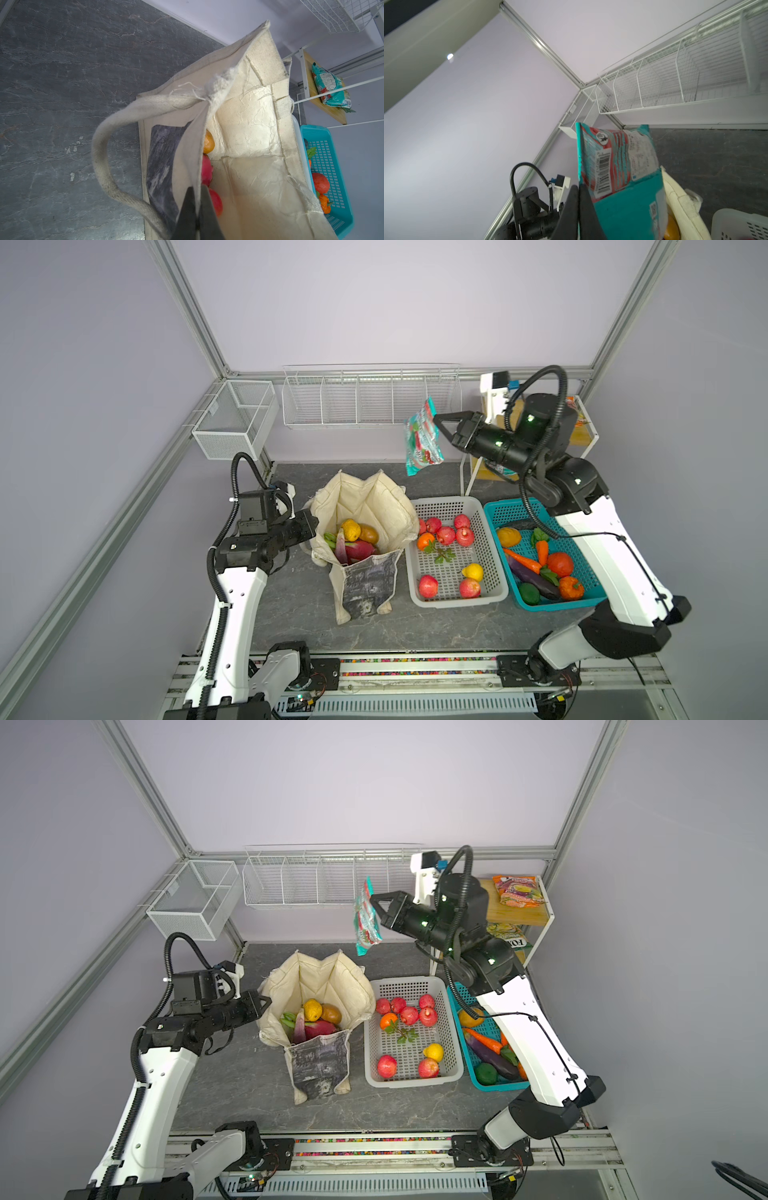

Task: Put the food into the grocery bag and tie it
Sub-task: 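Carry the teal packet over the bag and lower it inside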

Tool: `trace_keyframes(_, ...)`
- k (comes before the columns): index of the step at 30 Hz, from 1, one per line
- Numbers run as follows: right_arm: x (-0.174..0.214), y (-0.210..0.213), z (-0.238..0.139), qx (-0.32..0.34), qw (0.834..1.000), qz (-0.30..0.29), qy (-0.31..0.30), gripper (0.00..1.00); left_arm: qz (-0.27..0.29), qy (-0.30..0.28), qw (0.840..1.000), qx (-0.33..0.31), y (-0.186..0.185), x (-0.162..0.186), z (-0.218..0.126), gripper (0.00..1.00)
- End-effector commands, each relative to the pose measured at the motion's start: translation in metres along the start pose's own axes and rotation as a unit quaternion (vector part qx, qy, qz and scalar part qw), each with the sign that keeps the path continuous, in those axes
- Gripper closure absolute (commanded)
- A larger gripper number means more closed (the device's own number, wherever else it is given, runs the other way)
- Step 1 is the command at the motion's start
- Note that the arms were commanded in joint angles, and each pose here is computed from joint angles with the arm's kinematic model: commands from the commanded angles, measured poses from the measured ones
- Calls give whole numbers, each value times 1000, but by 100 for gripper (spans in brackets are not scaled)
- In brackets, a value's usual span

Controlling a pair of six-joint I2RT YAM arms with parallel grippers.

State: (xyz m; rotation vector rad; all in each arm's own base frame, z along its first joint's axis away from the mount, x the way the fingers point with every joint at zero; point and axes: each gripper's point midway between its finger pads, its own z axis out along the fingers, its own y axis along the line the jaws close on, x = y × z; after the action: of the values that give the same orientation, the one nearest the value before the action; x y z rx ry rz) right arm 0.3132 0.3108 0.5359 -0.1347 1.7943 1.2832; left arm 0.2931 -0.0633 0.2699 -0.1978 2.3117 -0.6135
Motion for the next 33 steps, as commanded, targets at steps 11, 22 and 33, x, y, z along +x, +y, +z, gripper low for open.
trace_keyframes(11,183,3,96,-16,977,-45,207,93,7,-14,1000,-5,-4,-6,-23,100)
trace_keyframes(22,230,-46,136,30,966,-38,254,93,9,-18,1000,9,-13,-5,-33,100)
trace_keyframes(33,257,-112,145,91,954,-20,285,93,11,-25,1000,0,-10,-7,-34,100)
